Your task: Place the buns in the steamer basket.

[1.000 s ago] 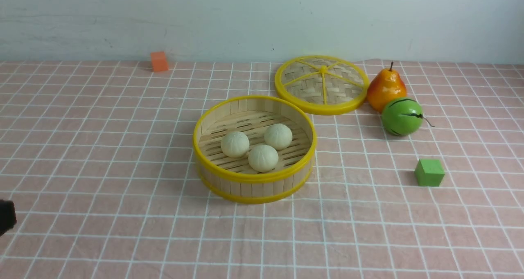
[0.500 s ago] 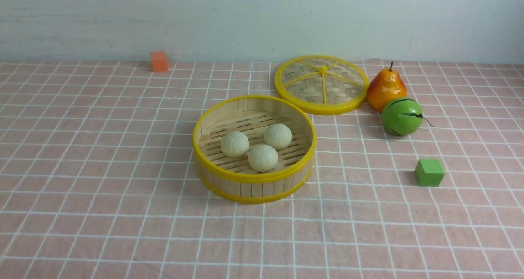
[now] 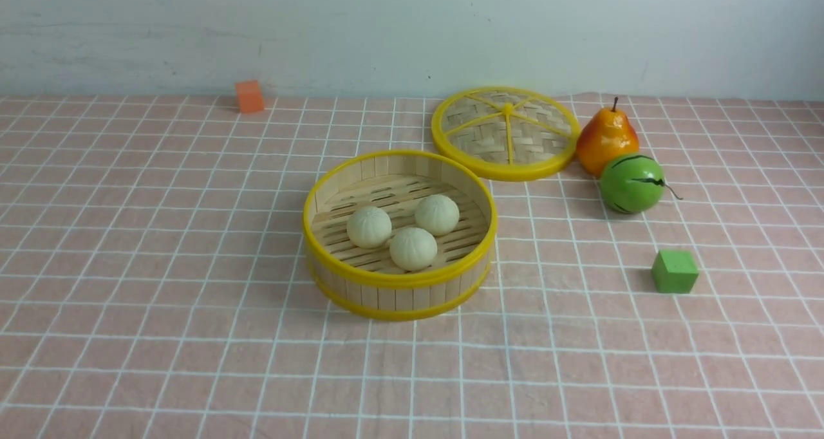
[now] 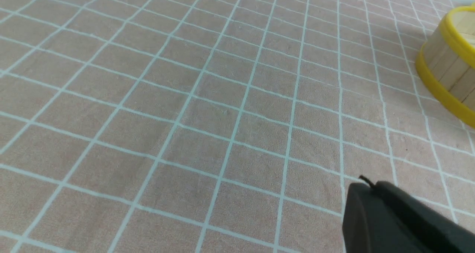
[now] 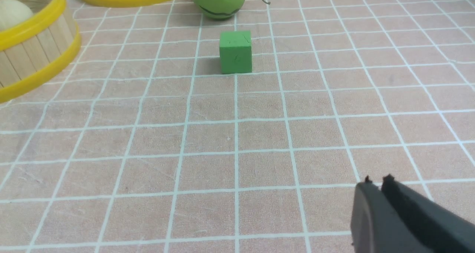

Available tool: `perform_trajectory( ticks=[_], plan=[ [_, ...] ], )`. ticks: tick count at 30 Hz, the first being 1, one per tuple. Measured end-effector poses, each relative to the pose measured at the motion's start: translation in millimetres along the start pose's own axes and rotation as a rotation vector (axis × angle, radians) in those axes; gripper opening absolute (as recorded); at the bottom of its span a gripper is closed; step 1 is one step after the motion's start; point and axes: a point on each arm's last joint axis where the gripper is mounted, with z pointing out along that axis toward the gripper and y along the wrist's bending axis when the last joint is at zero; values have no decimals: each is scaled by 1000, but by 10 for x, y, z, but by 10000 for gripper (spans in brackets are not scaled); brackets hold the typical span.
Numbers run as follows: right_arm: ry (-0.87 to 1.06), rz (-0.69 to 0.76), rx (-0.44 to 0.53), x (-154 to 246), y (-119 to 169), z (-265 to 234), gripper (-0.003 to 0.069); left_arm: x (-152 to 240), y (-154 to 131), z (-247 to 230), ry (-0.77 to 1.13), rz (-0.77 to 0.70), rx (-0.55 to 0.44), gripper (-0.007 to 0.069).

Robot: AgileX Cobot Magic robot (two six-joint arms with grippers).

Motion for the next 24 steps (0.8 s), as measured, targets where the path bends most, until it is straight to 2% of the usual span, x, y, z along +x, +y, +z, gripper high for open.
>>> perform_trajectory(
  ticks=[24],
  plan=[
    [0, 0, 0, 0, 0, 0, 71, -1, 0, 0, -1, 2, 0, -14]
  ],
)
